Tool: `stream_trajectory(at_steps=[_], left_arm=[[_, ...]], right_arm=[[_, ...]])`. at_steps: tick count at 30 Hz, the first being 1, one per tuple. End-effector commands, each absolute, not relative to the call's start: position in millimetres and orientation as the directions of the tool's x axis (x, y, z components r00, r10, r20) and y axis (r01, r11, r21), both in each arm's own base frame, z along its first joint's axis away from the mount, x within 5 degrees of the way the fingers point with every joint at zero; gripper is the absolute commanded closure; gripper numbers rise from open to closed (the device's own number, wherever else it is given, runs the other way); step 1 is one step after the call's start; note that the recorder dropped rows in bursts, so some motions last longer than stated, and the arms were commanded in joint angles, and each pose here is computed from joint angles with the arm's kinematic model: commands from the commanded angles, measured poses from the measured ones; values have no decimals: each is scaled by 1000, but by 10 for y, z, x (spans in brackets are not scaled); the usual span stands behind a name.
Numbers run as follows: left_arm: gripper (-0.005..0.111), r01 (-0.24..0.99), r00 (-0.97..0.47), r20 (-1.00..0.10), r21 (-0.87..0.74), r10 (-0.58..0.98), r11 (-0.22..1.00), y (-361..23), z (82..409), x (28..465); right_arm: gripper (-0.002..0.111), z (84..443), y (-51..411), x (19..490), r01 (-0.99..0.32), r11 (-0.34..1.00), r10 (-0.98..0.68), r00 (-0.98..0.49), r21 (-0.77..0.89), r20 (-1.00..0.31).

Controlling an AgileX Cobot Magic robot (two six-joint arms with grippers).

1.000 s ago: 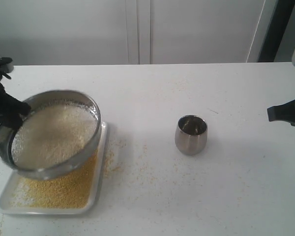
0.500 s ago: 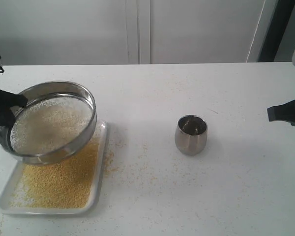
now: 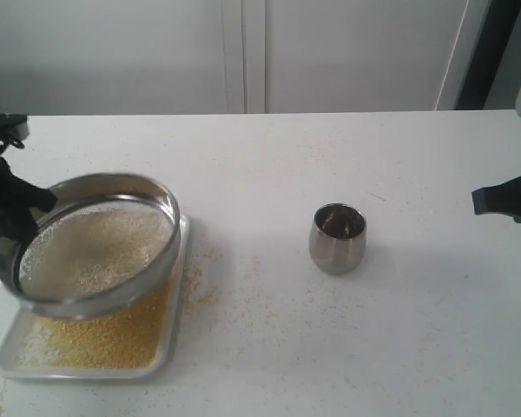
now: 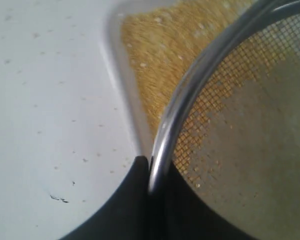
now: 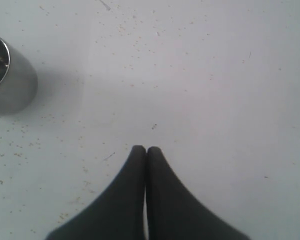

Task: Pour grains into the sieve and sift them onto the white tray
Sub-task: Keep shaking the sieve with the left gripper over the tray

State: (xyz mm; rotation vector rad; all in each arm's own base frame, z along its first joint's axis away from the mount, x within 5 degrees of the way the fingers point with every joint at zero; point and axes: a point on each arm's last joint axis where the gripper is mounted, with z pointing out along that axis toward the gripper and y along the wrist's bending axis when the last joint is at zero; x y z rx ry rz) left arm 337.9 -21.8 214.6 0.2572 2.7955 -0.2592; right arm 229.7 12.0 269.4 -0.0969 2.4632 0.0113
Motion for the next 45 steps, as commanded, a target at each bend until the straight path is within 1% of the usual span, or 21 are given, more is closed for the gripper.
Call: stream_trajectory(at_steps=[1, 4, 6, 8, 10, 15, 17, 19, 21, 23, 25, 26, 29, 31, 32, 35, 37, 39, 40, 44, 45], left_arm=[[107, 131, -918, -394, -216, 36, 967, -226, 2229, 3435], [107, 608, -758, -375, -106, 534, 787, -392, 2204, 3310], [107, 511, -821, -370, -136, 435, 849, -376, 2206, 3326], [107, 151, -926, -373, -230, 56, 961, -246, 2224, 3410], [107, 6, -922, -373, -273, -101, 962, -183, 2235, 3447], [107, 620, -750, -370, -101, 549, 778, -354, 2202, 3306], [107, 451, -852, -366, -148, 375, 880, -313, 2206, 3338], [107, 95, -931, -364, -246, -1, 965, -187, 2225, 3415], [107, 48, -928, -370, -257, -53, 965, -163, 2230, 3432], [107, 310, -894, -389, -174, 225, 935, -248, 2219, 3391], [107, 647, -734, -355, -108, 578, 755, -321, 2197, 3283], [107, 677, -713, -346, -115, 609, 727, -328, 2195, 3261], [107, 331, -898, -363, -182, 249, 926, -204, 2211, 3360], [107, 20, -932, -354, -273, -81, 962, -120, 2234, 3420], [107, -14, -927, -356, -282, -118, 959, -116, 2237, 3431], [107, 216, -911, -394, -208, 121, 954, -236, 2233, 3411], [107, 570, -777, -391, -105, 494, 815, -343, 2216, 3334], [107, 698, -688, -366, -97, 627, 709, -387, 2206, 3271], [107, 632, -743, -370, -112, 558, 767, -383, 2209, 3292], [107, -14, -917, -378, -291, -128, 957, -227, 2248, 3456], [107, -32, -911, -385, -296, -150, 955, -223, 2252, 3467]], right_arm=[[108, 2728, 110, 2298, -70, 997, -66, -766, -19, -640], [108, 2728, 110, 2298, -70, 997, -66, -766, -19, -640], [108, 2728, 110, 2298, -70, 997, -66, -766, -19, -640], [108, 2728, 110, 2298, -70, 997, -66, -766, -19, -640], [108, 2728, 110, 2298, -70, 997, -66, -766, -19, -640], [108, 2728, 110, 2298, -70, 997, -66, -766, -19, -640], [108, 2728, 110, 2298, -70, 997, -66, -766, -19, -640], [108, 2728, 110, 2298, -70, 997, -66, -766, -19, -640], [108, 2728, 110, 2298, -70, 997, -66, -766, -19, -640], [108, 2728, 110, 2298, -70, 997, -66, -766, -19, -640], [108, 2728, 110, 2298, -70, 997, -66, -766, -19, -640], [108, 2728, 110, 2298, -70, 997, -66, -766, -19, -640], [108, 2728, 110, 2298, -70, 997, -66, -766, -19, -640], [108, 2728, 110, 2298, -70, 997, -66, -766, -19, -640], [108, 2728, 110, 2298, -70, 997, -66, -766, -19, -640], [108, 2728, 110, 2298, -70, 997, -66, -766, -19, -640], [108, 2728, 110, 2298, -70, 997, -66, -766, -19, -640], [108, 2728, 110, 2298, -70, 997, -66, -766, -19, -640], [108, 2728, 110, 2298, -70, 997, -66, -766, -19, -640], [108, 2728, 110, 2298, -70, 997, -66, -766, -19, -640], [108, 2728, 110, 2298, -70, 997, -66, -766, -19, -640]])
